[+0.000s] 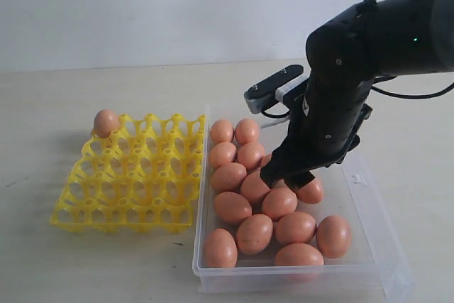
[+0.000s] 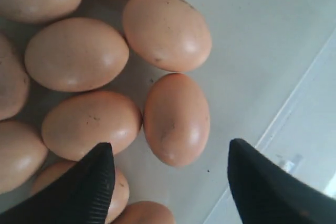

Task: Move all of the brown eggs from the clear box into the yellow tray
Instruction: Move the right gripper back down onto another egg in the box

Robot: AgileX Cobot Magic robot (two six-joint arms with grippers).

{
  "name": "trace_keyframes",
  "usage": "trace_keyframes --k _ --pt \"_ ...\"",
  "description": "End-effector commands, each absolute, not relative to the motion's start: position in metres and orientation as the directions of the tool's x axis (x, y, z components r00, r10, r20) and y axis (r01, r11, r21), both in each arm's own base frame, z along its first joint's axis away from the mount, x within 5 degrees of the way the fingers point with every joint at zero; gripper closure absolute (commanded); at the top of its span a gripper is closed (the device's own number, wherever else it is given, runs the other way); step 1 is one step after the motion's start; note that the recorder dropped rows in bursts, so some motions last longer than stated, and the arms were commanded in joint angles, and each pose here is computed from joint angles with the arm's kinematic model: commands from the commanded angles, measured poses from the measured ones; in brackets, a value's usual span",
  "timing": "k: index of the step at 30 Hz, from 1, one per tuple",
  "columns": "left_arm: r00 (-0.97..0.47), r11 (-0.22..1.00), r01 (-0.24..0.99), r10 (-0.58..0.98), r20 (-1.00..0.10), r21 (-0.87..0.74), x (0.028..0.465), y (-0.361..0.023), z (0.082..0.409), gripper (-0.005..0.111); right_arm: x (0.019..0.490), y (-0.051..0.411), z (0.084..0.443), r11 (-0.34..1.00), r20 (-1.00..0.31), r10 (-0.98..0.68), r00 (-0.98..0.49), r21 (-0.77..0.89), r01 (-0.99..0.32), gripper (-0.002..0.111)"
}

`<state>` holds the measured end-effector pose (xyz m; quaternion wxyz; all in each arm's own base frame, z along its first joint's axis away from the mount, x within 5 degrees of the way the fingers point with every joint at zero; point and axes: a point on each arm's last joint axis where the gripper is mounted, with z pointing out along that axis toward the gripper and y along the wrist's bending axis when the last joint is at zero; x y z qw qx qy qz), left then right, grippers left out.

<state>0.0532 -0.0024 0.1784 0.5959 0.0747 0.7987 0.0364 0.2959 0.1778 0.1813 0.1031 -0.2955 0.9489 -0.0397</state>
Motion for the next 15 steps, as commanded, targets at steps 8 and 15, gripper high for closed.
trace_keyframes --k 8,15 --pt "-0.262 0.988 0.071 0.151 -0.953 0.137 0.053 -0.003 0.181 0.107 0.31 0.173 0.145 0.821 -0.132 -0.569 -0.811 -0.141 -0.553 0.049" --pt "-0.262 0.988 0.071 0.151 -0.953 0.137 0.053 -0.003 0.181 0.107 0.313 0.175 0.137 0.815 -0.141 -0.578 -0.804 -0.142 -0.561 0.049"
